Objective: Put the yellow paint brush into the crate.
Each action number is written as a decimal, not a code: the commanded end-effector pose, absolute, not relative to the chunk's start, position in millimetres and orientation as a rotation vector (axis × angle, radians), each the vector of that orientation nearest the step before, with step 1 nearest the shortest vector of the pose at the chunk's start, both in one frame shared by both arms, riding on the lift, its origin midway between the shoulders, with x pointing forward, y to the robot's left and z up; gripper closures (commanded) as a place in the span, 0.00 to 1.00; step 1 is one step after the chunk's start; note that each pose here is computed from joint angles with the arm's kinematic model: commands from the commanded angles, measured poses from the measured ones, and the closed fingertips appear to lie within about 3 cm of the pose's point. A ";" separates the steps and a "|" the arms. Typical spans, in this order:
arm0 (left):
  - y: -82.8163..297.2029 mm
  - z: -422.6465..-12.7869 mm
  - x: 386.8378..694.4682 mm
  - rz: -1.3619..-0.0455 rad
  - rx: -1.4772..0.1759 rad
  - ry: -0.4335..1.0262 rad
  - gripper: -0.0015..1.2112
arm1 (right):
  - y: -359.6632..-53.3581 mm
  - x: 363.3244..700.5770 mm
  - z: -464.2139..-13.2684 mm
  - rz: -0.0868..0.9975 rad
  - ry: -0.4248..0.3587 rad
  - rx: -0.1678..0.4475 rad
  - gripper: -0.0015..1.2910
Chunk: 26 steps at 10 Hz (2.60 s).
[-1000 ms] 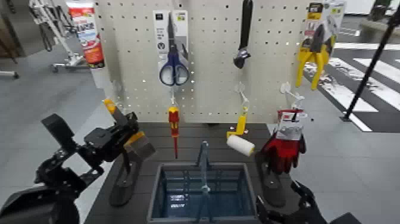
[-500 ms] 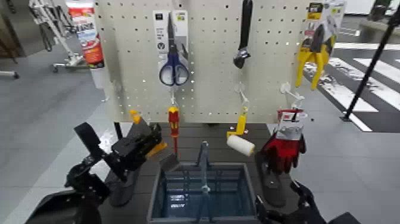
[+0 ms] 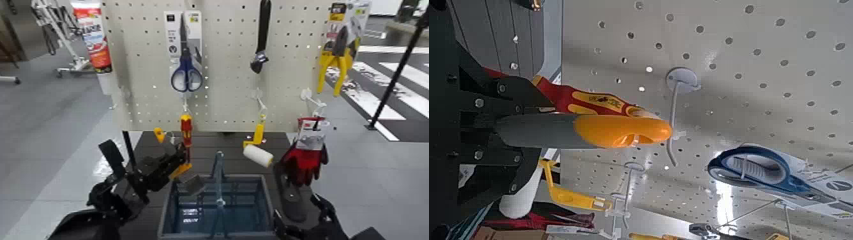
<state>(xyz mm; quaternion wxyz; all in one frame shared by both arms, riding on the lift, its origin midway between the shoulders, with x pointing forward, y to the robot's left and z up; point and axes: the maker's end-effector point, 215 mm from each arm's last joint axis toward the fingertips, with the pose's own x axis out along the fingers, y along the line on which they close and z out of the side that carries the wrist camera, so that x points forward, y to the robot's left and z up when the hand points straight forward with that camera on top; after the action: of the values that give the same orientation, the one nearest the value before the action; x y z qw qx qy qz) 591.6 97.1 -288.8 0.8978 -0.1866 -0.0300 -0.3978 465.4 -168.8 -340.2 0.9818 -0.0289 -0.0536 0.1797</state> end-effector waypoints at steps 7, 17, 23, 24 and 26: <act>63.9 -321.6 583.5 -0.867 -0.438 0.014 0.98 | -167.4 465.3 -341.0 0.363 -0.107 -0.056 0.11; 51.4 -343.8 579.6 -0.864 -0.443 0.091 0.00 | -169.4 465.1 -339.5 0.362 -0.110 -0.058 0.11; 61.6 -344.5 570.9 -0.797 -0.355 0.053 0.00 | -172.5 464.5 -339.0 0.358 -0.111 -0.060 0.11; 71.6 -339.3 568.4 -0.743 -0.300 0.023 0.00 | -173.0 463.6 -339.4 0.358 -0.110 -0.058 0.11; 86.7 -331.7 558.6 -0.647 -0.168 -0.029 0.00 | -173.4 462.0 -337.8 0.371 -0.113 -0.061 0.11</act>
<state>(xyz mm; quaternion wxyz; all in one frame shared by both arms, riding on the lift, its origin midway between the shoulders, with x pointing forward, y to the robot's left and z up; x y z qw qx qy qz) 564.6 86.6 -333.9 0.9422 -0.1016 -0.0087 -0.3190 462.3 -172.5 -337.5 0.9807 -0.0301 -0.0564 0.1847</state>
